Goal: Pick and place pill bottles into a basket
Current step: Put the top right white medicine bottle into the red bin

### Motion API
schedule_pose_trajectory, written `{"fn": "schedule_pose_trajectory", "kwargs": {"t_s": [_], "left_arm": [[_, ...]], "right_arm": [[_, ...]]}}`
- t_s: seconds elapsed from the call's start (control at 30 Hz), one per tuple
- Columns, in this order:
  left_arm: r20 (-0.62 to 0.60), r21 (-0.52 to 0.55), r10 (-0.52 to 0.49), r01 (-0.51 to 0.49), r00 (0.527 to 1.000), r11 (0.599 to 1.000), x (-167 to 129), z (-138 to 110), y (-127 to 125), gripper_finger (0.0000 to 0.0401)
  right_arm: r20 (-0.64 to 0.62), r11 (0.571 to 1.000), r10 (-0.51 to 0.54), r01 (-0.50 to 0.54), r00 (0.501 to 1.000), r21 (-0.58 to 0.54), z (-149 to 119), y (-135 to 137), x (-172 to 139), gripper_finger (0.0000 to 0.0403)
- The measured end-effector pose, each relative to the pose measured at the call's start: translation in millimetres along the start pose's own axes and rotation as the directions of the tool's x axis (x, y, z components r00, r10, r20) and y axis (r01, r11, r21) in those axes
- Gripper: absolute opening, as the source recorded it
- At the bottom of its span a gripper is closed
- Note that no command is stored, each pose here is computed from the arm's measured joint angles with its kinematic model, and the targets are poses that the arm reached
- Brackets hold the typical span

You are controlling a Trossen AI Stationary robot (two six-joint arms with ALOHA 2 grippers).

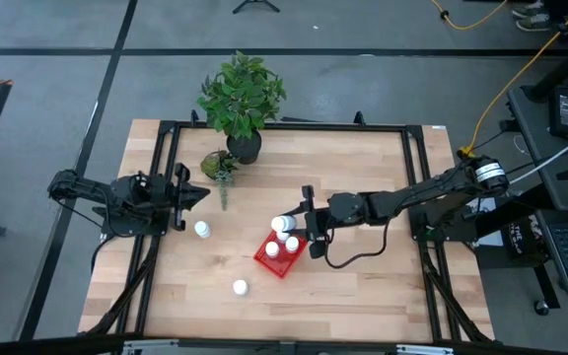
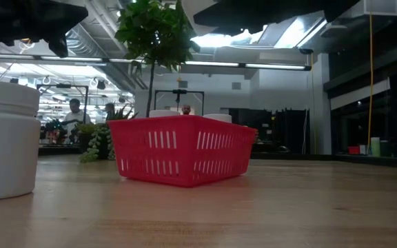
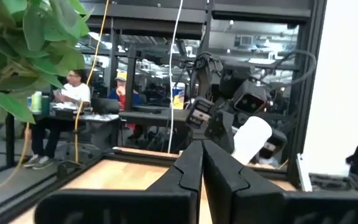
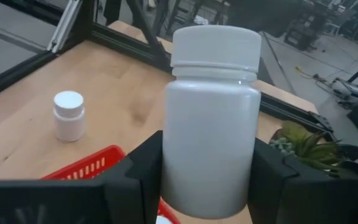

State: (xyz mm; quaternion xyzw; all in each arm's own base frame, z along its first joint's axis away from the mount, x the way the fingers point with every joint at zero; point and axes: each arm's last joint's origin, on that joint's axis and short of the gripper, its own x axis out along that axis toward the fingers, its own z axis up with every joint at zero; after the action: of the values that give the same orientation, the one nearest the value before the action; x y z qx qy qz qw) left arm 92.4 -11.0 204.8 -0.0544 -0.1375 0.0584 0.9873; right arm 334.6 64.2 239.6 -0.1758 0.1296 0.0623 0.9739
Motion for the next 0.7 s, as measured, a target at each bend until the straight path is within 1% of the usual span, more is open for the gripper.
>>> {"fn": "schedule_pose_trajectory", "kwargs": {"t_s": [0.13,0.27,0.5,0.63,0.7], "left_arm": [[-0.012,-0.007,-0.026,0.026,1.0,1.0,0,-1,-1,0.0011],[-0.013,-0.008,0.004,-0.004,1.0,1.0,0,-1,0,0.0009],[-0.021,-0.032,-0.006,0.006,1.0,0.999,0,-2,0,0.0011],[-0.022,-0.01,-0.061,0.06,0.998,0.998,0,-2,-2,0.0012],[-0.023,-0.016,-0.076,0.076,0.997,0.997,0,-2,-2,0.0013]], "right_arm": [[-0.01,1.0,0.017,-0.017,1.0,0.016,-4,6,4,0.0163],[-0.024,0.999,0.036,-0.035,0.999,0.027,-9,14,11,0.0163],[-0.028,0.998,0.057,-0.056,0.998,0.028,-13,23,15,0.0163],[-0.009,0.998,0.056,-0.055,0.998,0.027,-11,24,15,0.0163],[0.005,0.998,0.051,-0.051,0.999,0.024,-9,23,15,0.0163]]}}
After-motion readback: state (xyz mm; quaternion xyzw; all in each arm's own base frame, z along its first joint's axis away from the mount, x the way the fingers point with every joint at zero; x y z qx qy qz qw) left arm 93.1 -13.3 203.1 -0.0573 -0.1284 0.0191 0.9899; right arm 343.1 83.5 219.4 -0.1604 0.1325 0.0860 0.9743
